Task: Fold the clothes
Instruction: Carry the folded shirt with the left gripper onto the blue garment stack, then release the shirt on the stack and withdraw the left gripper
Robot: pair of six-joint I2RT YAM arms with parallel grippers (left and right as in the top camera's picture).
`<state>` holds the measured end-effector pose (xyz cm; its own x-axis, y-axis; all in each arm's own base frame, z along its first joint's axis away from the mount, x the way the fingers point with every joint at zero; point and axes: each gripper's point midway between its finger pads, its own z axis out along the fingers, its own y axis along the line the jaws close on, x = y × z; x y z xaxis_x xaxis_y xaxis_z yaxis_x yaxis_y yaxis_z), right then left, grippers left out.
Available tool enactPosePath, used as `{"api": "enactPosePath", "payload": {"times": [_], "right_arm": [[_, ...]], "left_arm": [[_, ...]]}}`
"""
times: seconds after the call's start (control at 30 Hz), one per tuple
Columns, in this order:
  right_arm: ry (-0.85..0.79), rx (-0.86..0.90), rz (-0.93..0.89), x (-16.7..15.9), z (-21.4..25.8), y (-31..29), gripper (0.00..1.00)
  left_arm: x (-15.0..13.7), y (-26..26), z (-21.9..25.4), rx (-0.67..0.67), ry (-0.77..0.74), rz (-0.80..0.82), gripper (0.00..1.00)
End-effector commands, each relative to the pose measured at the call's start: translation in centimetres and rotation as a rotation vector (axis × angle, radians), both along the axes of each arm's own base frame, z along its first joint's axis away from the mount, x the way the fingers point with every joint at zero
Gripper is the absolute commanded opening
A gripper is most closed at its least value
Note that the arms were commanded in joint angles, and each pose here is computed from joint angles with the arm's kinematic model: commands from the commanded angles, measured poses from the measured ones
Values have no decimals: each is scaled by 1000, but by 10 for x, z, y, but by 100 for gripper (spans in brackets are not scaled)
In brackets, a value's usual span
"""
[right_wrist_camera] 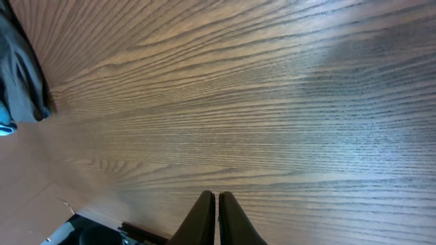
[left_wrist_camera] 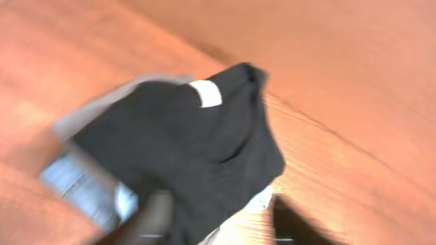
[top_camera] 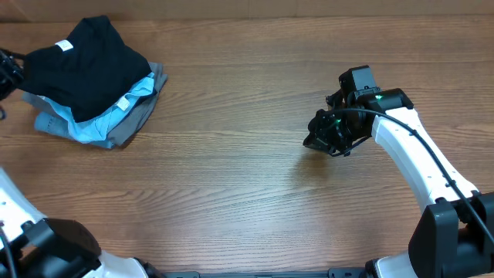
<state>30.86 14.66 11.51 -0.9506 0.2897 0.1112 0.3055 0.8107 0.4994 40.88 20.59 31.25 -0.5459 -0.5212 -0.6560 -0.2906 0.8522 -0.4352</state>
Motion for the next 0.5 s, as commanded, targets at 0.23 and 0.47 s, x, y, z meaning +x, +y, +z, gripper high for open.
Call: {"api": "enactPosePath", "payload": {"times": [0.23,0.47], "right_arm": [[-14,1,-1,2,5,0,7],[52,-10,6,-14,3,-3,7]], "left_arm": [[80,-11,-165,114,267,-128,11],[69,-5,-245,-17,435,-83,4]]}}
